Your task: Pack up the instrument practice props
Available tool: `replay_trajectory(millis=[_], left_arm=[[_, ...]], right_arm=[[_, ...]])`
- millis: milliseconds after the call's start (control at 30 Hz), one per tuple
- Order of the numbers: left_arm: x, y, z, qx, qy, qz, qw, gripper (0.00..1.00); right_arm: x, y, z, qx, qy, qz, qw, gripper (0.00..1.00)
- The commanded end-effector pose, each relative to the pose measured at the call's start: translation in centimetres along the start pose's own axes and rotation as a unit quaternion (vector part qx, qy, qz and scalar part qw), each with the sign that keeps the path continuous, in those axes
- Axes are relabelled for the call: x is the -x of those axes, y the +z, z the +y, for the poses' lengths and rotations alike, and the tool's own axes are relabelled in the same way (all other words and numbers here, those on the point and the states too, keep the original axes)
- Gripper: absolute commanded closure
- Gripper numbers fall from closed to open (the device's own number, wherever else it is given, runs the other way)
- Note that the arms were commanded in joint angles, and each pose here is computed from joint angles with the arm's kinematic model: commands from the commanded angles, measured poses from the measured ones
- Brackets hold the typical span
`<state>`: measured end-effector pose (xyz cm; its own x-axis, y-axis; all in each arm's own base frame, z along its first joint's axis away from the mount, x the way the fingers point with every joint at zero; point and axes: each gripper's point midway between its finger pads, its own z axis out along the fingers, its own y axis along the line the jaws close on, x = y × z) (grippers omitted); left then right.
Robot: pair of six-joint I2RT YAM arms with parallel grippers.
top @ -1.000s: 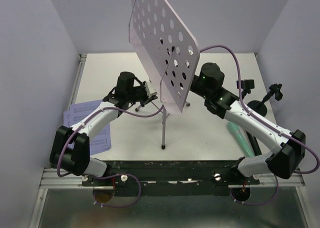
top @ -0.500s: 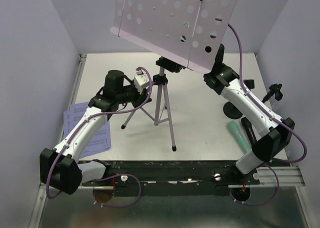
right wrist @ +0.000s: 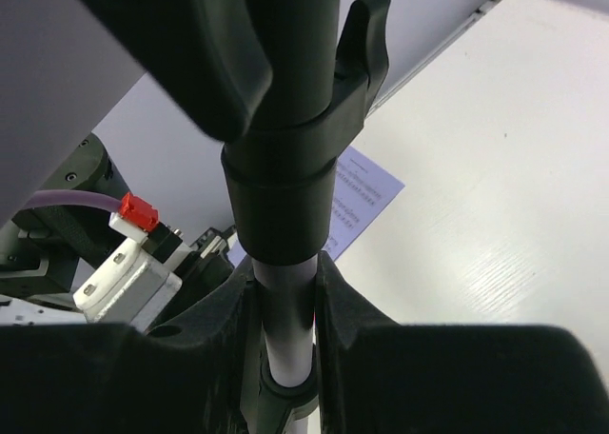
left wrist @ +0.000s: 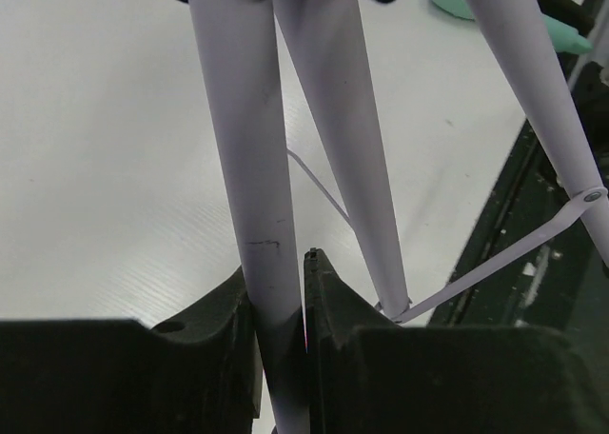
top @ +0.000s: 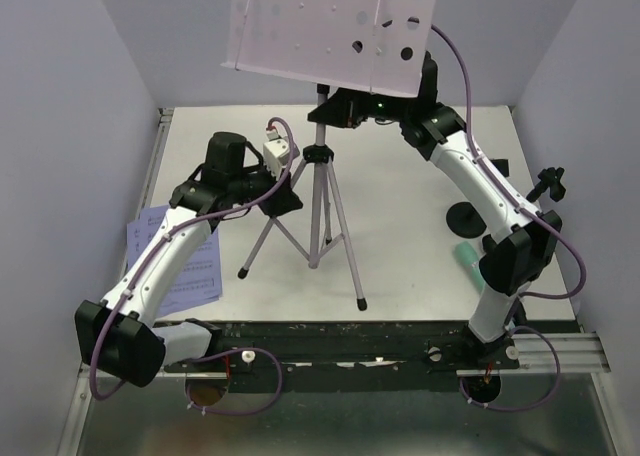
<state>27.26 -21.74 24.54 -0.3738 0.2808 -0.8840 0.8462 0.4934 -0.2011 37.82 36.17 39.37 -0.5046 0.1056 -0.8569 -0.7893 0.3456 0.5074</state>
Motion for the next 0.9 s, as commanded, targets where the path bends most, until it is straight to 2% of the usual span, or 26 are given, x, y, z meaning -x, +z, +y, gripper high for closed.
replay_trajectory(millis=[0, 333, 467, 533, 600, 667, 767, 867], left_arm=[[9.3, -2.9, -7.6, -0.167, 0.134, -0.112, 0.971, 1.00], [9.0, -2.8, -9.1, -0.211, 0.058, -0.121, 0.968, 1.00], [9.4, -1.8, -8.8, -0.228, 0.017, -0.127, 0.965, 1.00], [9.7, -1.7, -8.6, -0.229, 0.018, -0.131, 0.964, 1.00], [9.5, -1.5, -8.5, -0.225, 0.018, -0.129, 0.966, 1.00], [8.4, -1.1, -8.1, -0.218, 0.014, -0.120, 0.968, 1.00], [4.2, 0.8, -6.6, -0.206, -0.012, -0.088, 0.974, 1.00], [1.5, 1.8, -4.5, -0.173, -0.049, -0.084, 0.980, 1.00]], right_arm=[[2.6, -0.4, -1.2, -0.017, 0.037, -0.021, 0.999, 1.00], [-3.4, -0.7, -5.0, -0.061, 0.133, 0.053, 0.988, 1.00], [-7.4, -0.2, -5.5, -0.025, 0.166, 0.122, 0.978, 1.00], [-9.1, -0.1, -5.9, -0.011, 0.200, 0.156, 0.967, 1.00], [-10.6, -0.3, -6.7, -0.017, 0.215, 0.166, 0.962, 1.00], [-12.2, -0.2, -7.5, -0.026, 0.236, 0.174, 0.956, 1.00], [-14.3, -0.1, -8.8, -0.042, 0.262, 0.186, 0.946, 1.00], [-16.4, 0.0, -10.4, -0.061, 0.264, 0.204, 0.941, 1.00]])
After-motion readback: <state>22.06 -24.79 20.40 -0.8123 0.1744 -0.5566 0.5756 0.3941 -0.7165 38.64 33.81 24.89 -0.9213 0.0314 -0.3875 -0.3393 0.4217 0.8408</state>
